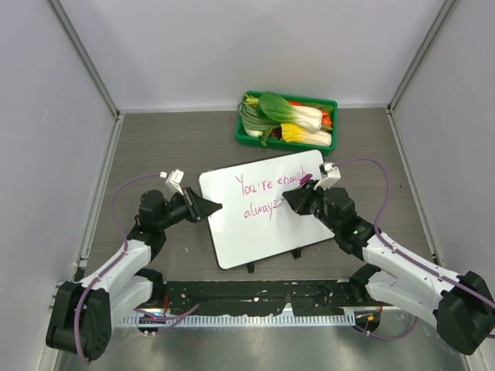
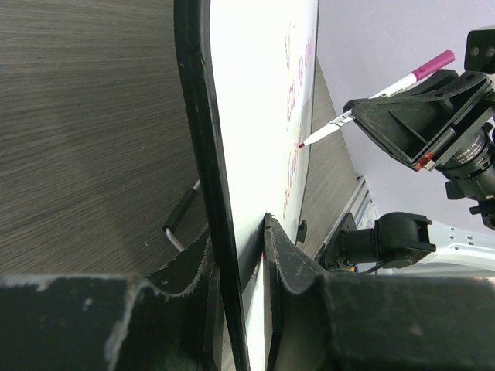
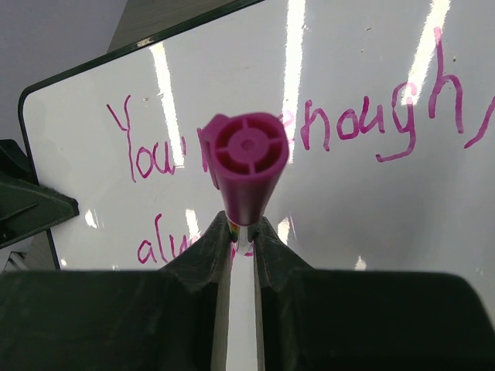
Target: Write a sentence on the whiteboard
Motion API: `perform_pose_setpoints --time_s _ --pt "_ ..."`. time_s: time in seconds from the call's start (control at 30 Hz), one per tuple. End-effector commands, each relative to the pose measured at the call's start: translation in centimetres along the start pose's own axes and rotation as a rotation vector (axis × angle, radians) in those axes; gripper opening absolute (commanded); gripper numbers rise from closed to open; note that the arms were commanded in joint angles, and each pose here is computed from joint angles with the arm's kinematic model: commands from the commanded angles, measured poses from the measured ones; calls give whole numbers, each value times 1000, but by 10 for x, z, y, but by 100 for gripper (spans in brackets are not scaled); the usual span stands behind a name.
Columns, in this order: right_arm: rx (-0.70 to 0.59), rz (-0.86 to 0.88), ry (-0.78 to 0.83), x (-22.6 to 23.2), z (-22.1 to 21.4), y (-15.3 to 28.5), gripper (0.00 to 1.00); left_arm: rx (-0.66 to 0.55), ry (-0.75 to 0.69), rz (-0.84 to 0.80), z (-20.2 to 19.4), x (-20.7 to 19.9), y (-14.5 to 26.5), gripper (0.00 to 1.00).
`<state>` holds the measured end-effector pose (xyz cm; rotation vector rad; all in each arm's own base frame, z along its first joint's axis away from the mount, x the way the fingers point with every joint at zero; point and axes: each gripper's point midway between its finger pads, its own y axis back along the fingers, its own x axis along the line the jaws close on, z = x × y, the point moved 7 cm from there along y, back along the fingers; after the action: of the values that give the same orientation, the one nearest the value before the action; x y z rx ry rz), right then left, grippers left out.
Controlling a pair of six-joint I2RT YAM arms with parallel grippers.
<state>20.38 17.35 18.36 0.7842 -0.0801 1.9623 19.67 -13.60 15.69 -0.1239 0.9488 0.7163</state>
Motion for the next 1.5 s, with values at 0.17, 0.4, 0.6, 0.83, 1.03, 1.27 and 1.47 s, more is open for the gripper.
perform_pose_setpoints --time_s 0.17,0.4,0.6,0.83,1.03,1.27,1.47 --pt "-74 41 -51 13 18 0 1 4 -114 169 -8 33 1 0" --pt "-135 99 -75 23 34 20 1 2 -115 171 -8 33 1 0" --pt "-149 27 -50 14 39 25 1 0 -115 173 -8 33 1 0" --pt "-131 -30 -24 3 33 17 0 -1 -117 167 -8 32 2 0" --pt "-107 -27 -16 1 28 11 0 0 -116 171 -8 33 2 0" --pt "-90 -32 -18 -3 21 6 1 -2 -117 172 -8 33 2 0" --pt "-68 -59 -9 -10 12 1 1 1 -118 169 -9 32 1 0"
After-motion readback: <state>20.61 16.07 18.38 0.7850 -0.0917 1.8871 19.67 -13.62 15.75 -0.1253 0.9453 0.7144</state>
